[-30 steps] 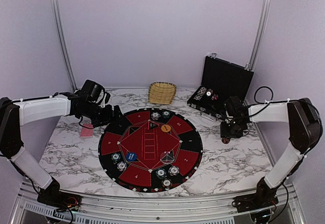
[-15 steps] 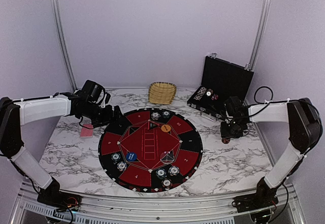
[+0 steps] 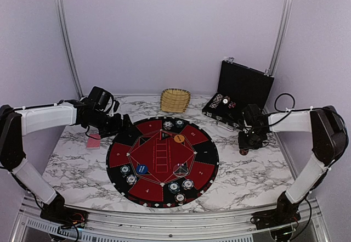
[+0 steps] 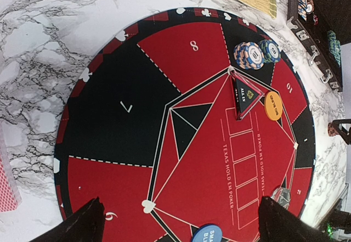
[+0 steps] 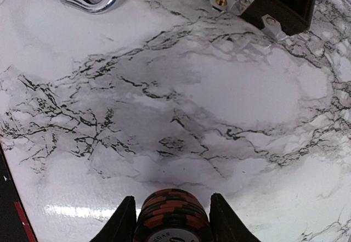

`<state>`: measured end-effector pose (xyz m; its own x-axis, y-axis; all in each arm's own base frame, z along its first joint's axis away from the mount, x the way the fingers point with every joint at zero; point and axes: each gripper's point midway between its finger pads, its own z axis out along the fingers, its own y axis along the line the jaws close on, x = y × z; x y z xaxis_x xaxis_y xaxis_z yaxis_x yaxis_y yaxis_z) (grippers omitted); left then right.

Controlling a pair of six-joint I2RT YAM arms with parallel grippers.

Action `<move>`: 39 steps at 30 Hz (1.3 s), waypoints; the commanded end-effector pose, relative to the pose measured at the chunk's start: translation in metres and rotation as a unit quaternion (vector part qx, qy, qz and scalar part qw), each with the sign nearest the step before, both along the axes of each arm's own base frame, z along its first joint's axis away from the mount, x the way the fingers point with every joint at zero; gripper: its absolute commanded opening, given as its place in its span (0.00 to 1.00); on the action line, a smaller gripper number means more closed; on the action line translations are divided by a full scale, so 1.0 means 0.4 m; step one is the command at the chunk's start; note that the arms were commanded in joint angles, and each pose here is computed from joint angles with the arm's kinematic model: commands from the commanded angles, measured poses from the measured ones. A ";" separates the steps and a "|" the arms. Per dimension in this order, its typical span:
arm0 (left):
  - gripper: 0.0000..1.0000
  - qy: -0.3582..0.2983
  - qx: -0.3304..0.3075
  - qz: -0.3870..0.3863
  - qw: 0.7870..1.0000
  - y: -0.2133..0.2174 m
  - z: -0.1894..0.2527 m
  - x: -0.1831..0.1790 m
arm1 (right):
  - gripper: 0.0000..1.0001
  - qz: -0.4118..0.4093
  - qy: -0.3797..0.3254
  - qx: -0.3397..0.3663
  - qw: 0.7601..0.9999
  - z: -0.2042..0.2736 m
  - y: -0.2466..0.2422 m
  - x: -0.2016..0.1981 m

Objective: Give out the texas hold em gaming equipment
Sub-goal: Pick up the pile of poker chips from the pile of poker chips.

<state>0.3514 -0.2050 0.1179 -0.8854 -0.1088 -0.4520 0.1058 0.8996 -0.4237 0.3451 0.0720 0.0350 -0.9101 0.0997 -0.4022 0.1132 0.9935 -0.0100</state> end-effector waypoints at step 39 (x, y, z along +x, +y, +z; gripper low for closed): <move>0.99 0.006 -0.007 0.024 1.000 0.081 0.000 -0.026 | 0.26 0.093 -0.042 0.005 0.995 0.173 0.269 -0.009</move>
